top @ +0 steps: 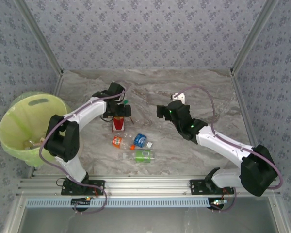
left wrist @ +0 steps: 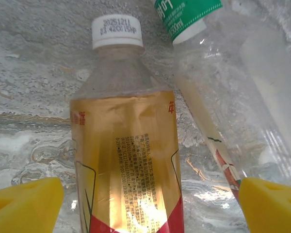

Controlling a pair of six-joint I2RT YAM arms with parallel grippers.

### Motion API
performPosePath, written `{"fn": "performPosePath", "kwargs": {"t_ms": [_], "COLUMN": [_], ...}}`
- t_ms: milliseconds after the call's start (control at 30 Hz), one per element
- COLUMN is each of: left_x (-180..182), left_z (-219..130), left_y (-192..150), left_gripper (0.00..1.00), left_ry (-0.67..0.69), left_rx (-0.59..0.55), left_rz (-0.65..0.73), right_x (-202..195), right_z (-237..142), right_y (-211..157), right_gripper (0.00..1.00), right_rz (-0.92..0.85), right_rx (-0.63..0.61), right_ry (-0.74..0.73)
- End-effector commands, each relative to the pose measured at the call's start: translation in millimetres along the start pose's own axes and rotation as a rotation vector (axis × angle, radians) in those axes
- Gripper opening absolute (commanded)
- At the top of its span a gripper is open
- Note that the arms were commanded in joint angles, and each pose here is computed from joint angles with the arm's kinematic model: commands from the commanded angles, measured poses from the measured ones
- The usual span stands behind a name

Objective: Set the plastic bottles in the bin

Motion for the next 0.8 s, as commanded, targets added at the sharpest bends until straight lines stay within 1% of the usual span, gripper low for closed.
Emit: {"fn": "performPosePath", "kwargs": {"t_ms": [0,133,200,267,367,433,533,567,600,700,767], "left_x": [3,9,12,12,13,11,6,3,4,0,-4], "left_z": [15,26,29,30,27,19,-5,-17,-28,-74,-112], "left_y": [-4,-8,-8,-8,-6,-3,6,10,10,18,22], "left_gripper": [0.89,0.78,0.76,0.71,0.61,0.54,0.52,0.52,0.52,0.51,0.51], "left_ry": [0.001,0.029,0.046,0.051,0.058,0.056,0.021,-0.001,-0.005,-0.070,-0.142], "left_rx": [0.032,0.053,0.055,0.055,0.052,0.040,-0.007,-0.037,-0.044,-0.135,-0.212], "left_rz": [0.015,0.021,0.024,0.030,0.041,0.051,0.059,0.060,0.061,0.061,0.067], "right_x": [-5,-4,-4,-5,-5,-4,-4,-4,-4,-3,0], "right_z": [-3,-3,-3,-3,-3,-3,-2,-2,-2,0,1], "right_y": [6,5,5,5,5,5,5,5,5,6,8], "right_gripper": [1.00,1.00,1.00,1.00,1.00,1.00,1.00,1.00,1.00,1.00,1.00], "right_rz": [0.027,0.026,0.025,0.025,0.028,0.027,0.025,0.023,0.023,0.022,0.021], "right_rx": [-0.018,-0.014,-0.011,-0.010,-0.012,-0.012,-0.010,-0.009,-0.009,-0.012,-0.015], "right_ry": [-0.024,-0.021,-0.020,-0.021,-0.023,-0.022,-0.021,-0.019,-0.020,-0.017,-0.005]}}
Point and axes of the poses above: each hand's point on the last joint's axis, 136 mm out from that joint toward the fingers, its own z axis out along the fingers, its own x axis along the line the jaws close on, y = z × x, the point moved 5 cm from there along -z, back along the fingers, and after that the axes turned 15 degrees about -z, right-handed, at the moved point
